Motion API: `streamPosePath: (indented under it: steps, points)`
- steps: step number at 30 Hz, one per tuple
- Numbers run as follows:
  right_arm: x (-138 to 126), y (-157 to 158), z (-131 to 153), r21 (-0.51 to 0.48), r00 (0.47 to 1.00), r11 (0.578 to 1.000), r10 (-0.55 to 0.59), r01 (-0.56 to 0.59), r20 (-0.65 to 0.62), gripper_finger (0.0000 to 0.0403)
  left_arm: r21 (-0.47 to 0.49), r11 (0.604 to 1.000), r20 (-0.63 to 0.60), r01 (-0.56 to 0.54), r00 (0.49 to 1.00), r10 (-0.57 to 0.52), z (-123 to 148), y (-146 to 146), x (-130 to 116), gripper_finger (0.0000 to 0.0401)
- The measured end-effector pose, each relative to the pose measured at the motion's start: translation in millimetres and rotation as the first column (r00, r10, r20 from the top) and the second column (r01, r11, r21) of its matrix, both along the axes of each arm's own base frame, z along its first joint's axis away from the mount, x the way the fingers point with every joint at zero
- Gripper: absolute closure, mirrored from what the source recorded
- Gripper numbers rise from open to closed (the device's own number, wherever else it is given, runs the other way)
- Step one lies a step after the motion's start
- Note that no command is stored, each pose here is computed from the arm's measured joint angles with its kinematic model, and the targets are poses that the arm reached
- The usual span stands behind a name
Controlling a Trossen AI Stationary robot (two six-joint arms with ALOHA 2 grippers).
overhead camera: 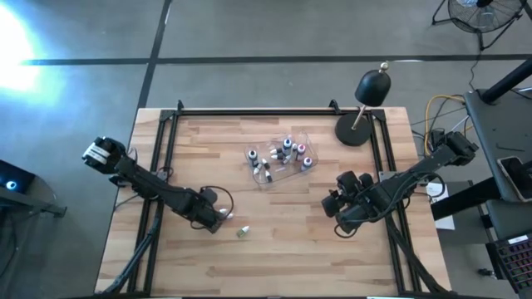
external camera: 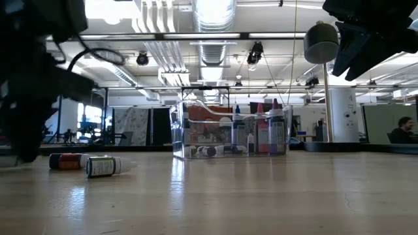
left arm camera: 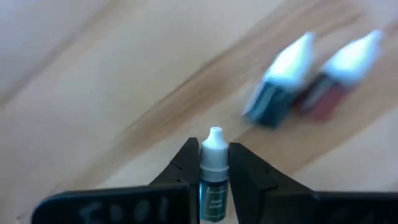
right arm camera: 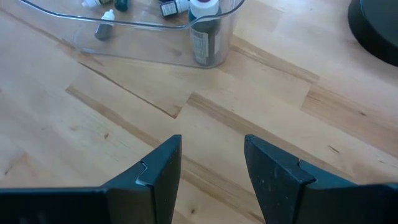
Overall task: Pick & Place food coloring
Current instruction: Put the small dark green food coloring bottle into the transparent bin, then put the small black food coloring bottle into the transparent bin
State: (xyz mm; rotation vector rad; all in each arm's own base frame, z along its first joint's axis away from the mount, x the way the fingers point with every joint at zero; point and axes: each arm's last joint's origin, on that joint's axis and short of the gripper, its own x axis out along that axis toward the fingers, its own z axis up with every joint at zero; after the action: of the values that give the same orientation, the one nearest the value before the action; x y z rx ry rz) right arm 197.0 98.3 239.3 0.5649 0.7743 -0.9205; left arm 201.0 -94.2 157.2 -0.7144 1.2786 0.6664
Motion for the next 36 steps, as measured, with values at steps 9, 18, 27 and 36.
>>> streamPosePath:
  steps: [9, 18, 27, 36]
  points:
    - [-0.4, -0.3, -1.2, -0.002, 1.000, 1.000, -0.002, 0.002, -0.004, 0.0234, 0.276, 0.959, 0.356, -0.055, 0.933, -0.049, 87.5, 12.0, 35.5, 0.0382]
    - [-0.1, -0.3, -1.1, 0.009, 1.000, 1.000, -0.021, 0.021, 0.009, 0.0234, 0.475, 0.864, 0.603, -0.167, 0.777, -0.181, 130.8, 86.4, 97.3, 0.0367]
    - [-0.1, 0.2, -1.2, 0.027, 0.999, 0.999, -0.043, 0.042, 0.022, 0.0234, 0.401, 0.913, 0.630, -0.074, 0.746, -0.216, 135.4, 106.4, 97.5, 0.0271]
    - [0.0, 0.1, -1.6, -0.001, 1.000, 1.000, 0.018, -0.018, -0.015, 0.0234, 0.326, 0.800, 0.406, 0.503, 0.690, -0.599, 124.9, 29.1, 46.3, 0.0257]
